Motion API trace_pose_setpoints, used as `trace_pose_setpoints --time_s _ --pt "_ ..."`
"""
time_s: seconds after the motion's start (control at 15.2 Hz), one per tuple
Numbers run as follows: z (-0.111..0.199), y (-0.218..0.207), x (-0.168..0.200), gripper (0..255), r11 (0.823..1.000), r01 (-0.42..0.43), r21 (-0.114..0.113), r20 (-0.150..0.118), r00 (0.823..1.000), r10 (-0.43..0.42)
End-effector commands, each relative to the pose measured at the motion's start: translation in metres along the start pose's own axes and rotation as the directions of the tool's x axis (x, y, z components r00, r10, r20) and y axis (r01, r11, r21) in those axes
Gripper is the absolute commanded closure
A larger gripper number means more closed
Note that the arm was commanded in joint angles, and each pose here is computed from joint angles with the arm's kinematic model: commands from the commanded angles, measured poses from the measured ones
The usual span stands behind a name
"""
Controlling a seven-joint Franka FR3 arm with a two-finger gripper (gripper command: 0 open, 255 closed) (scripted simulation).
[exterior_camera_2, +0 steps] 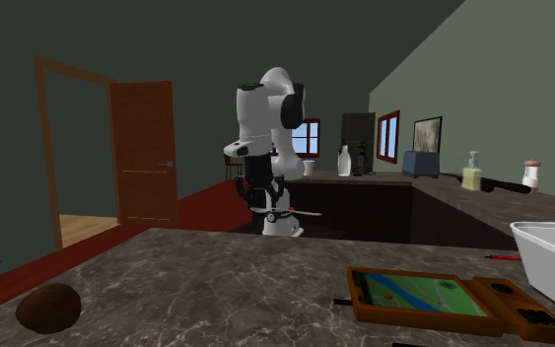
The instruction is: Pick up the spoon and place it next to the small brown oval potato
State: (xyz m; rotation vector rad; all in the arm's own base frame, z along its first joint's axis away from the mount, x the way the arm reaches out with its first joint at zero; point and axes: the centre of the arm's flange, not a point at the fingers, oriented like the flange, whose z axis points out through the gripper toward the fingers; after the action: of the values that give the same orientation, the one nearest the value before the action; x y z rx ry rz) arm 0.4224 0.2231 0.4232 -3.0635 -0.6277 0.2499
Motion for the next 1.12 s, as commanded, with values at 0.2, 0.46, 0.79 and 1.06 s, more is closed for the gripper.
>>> trace_pose_setpoints --time_s 0.2,0.46,0.79,1.06 --pt "-0.025 0.000 -0.004 255 1.000 0.000 0.000 0.001 1.000 0.000" --pt "-0.046 -0.001 -0.007 255 1.000 0.000 0.000 0.001 1.000 0.000" --pt "-0.057 0.022 0.039 255 1.000 0.000 0.000 0.001 1.000 0.000" --pt "-0.065 0.045 0.086 255 1.000 0.000 0.000 0.001 1.000 0.000"
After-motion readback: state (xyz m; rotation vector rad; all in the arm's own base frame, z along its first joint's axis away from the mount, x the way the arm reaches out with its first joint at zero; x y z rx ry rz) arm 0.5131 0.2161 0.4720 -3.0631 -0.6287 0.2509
